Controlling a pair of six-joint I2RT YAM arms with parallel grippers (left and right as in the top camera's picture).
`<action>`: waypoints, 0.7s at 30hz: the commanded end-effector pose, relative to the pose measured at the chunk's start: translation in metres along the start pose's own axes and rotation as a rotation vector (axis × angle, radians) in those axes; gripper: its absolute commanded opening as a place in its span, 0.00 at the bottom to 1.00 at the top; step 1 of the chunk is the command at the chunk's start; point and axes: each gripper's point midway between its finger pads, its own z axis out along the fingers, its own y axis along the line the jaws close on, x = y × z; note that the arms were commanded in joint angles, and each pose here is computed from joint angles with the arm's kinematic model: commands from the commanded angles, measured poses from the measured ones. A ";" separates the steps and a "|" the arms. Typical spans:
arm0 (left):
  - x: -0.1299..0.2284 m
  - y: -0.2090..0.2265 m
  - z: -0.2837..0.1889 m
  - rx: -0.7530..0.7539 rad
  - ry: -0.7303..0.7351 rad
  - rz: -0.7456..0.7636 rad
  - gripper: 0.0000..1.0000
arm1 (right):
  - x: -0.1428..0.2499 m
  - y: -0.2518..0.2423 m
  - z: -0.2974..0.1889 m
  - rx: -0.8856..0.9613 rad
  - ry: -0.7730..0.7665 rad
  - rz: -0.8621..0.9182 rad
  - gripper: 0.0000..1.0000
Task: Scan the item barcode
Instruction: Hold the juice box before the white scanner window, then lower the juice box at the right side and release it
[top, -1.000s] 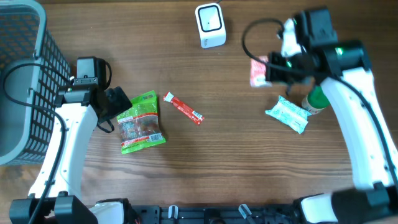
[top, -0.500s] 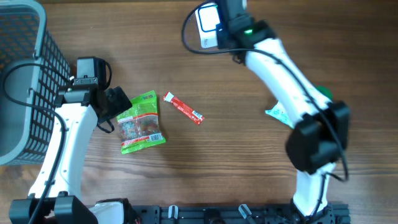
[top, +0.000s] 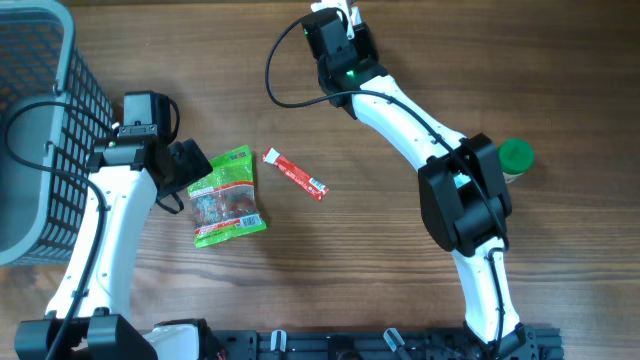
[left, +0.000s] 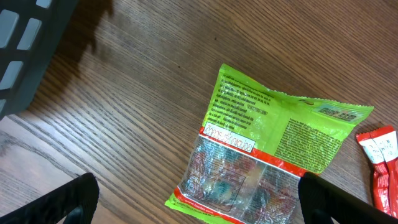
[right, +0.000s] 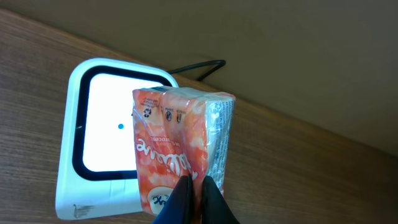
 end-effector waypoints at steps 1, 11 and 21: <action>-0.005 -0.001 -0.004 0.009 -0.014 0.001 1.00 | -0.009 -0.004 -0.004 -0.006 -0.017 0.074 0.04; -0.005 -0.001 -0.004 0.009 -0.014 0.001 1.00 | -0.089 -0.115 -0.154 -0.106 -0.136 0.347 0.04; -0.005 -0.001 -0.004 0.009 -0.014 0.001 1.00 | 0.031 -0.198 -0.260 -0.361 0.321 0.593 0.04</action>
